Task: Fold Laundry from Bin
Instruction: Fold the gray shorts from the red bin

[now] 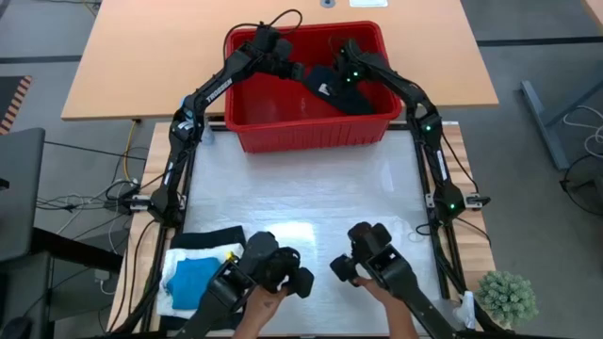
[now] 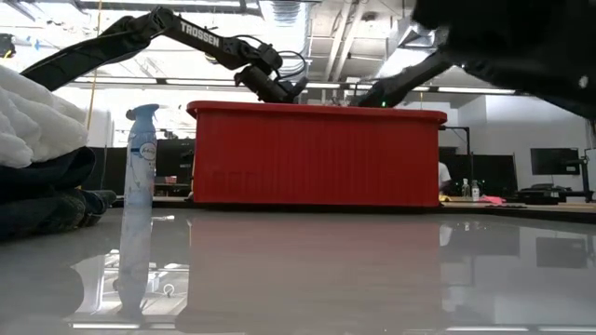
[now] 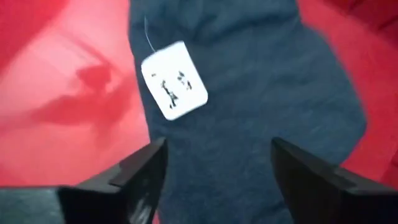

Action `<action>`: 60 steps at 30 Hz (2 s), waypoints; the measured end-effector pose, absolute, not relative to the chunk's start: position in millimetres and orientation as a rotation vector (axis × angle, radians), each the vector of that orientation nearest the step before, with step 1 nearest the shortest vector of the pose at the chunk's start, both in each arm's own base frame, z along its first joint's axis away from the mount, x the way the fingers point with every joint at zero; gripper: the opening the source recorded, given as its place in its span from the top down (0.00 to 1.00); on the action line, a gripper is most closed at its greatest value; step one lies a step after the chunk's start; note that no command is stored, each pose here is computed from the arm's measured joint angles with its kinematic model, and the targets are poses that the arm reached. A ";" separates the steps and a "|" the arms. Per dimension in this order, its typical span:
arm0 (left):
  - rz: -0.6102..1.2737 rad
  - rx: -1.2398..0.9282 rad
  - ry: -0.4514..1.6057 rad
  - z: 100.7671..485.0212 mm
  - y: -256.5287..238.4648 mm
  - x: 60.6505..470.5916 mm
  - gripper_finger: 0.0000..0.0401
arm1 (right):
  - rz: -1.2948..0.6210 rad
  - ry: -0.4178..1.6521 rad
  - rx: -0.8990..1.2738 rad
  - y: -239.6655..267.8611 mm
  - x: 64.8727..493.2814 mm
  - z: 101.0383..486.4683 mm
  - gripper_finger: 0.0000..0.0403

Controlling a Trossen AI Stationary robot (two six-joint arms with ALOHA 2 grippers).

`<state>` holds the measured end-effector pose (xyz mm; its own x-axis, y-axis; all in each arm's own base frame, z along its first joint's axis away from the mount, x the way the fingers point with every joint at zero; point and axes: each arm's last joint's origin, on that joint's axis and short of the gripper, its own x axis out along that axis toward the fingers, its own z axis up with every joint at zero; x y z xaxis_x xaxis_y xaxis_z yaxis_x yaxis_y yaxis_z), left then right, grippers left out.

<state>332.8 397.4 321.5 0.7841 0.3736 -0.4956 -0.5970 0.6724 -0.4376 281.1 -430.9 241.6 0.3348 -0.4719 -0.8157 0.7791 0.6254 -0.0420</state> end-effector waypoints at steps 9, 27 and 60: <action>0.523 -0.570 0.413 320.8 387.4 343.8 1.00 | -0.847 1.095 0.418 -429.5 300.7 177.7 0.16; 0.437 -0.580 0.409 321.4 384.9 345.5 1.00 | -0.913 1.131 0.321 -425.8 298.1 212.2 0.93; 0.270 -0.115 0.024 564.0 200.1 209.5 1.00 | 0.052 0.622 0.212 -122.1 260.3 499.0 0.93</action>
<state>209.5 200.1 564.0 0.9635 0.2651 -0.0386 -0.2678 0.9572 -0.1099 260.3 -122.1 499.0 0.8122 0.1118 -0.5726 0.0151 0.9771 0.2122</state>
